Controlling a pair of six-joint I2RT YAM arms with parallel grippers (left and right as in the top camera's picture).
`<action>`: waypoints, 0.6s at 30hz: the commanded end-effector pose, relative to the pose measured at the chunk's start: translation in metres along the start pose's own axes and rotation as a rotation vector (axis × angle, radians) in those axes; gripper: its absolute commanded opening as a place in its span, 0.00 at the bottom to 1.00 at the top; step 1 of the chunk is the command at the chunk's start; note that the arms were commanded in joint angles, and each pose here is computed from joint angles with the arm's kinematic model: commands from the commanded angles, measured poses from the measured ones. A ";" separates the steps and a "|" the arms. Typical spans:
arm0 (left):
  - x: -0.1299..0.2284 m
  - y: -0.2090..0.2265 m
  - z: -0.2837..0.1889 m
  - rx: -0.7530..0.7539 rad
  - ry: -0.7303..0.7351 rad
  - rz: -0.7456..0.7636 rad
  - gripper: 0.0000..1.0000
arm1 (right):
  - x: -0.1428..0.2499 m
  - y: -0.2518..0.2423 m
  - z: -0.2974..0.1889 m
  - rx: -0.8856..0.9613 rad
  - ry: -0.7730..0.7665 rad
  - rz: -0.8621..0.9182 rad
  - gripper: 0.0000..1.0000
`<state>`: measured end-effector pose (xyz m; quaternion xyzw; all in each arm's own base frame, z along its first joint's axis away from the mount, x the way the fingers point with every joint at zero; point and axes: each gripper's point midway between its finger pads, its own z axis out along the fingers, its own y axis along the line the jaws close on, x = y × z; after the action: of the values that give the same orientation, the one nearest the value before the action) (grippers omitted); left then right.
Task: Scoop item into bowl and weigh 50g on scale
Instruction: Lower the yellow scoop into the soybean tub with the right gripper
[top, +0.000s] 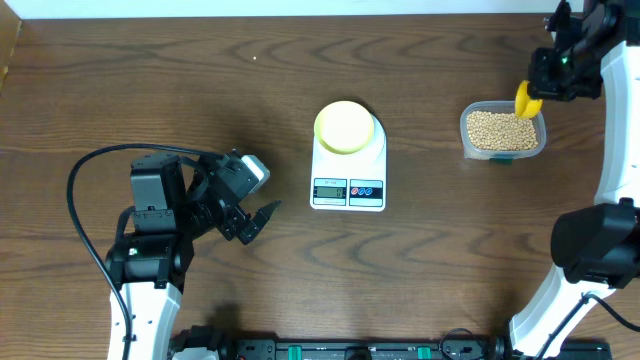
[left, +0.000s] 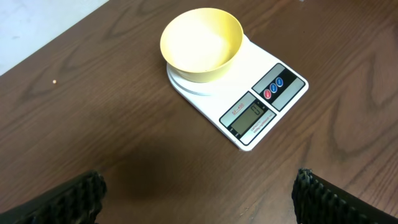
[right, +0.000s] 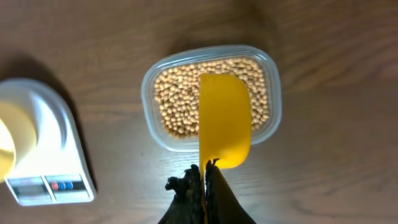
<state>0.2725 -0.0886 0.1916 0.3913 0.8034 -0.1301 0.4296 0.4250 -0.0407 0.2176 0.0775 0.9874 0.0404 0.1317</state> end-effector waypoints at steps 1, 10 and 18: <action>-0.001 -0.003 0.001 0.013 -0.007 0.006 0.97 | -0.004 -0.002 -0.003 0.058 -0.026 0.130 0.01; -0.001 -0.003 0.001 0.013 -0.007 0.005 0.98 | 0.005 0.010 0.012 0.062 0.020 0.097 0.01; -0.001 -0.003 0.001 0.013 -0.007 0.006 0.98 | 0.011 0.000 0.029 0.111 0.050 0.029 0.01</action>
<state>0.2725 -0.0886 0.1916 0.3913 0.8034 -0.1301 0.4296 0.4254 -0.0311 0.1931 0.1123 0.9874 0.0110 0.1113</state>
